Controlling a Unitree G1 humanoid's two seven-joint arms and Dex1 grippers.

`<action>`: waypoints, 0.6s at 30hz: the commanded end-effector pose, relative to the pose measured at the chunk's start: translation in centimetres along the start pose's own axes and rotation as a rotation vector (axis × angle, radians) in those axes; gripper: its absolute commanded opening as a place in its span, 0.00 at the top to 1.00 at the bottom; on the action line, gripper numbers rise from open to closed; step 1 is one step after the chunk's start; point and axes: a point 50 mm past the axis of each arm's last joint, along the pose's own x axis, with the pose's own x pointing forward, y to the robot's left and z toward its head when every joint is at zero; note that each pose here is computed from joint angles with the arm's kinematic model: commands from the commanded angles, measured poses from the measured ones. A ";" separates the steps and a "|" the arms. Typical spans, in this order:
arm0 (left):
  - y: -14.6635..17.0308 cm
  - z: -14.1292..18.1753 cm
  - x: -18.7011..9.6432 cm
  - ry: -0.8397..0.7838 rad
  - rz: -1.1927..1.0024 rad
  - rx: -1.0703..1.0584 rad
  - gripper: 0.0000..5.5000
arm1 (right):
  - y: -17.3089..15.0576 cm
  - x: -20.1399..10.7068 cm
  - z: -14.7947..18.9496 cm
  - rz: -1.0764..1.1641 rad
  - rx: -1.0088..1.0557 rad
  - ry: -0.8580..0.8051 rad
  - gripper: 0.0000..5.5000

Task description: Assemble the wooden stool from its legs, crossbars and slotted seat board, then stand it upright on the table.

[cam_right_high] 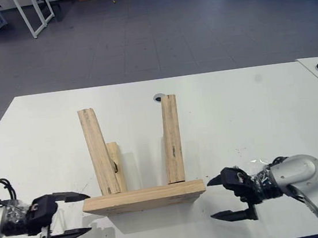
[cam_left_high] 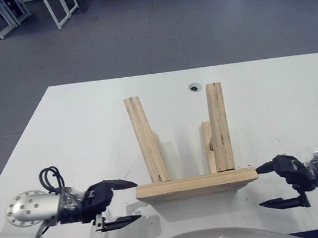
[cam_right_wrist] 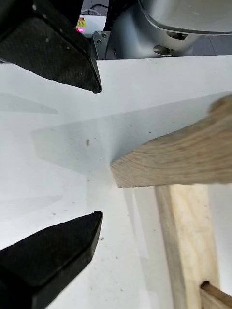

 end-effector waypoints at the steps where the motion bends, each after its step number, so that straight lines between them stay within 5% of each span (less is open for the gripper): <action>1: 0.4 0.5 1.5 -0.032 0.019 0.044 0.29 | -0.2 1.2 1.3 -0.006 -0.039 -0.045 0.18; 5: 0.9 0.7 3.3 -0.067 0.010 0.066 0.29 | -0.3 2.8 2.8 0.014 -0.050 -0.122 0.21; 18: 3.1 4.0 1.8 -0.290 -0.106 -0.222 0.65 | -1.3 0.9 6.8 0.154 0.155 -0.295 0.62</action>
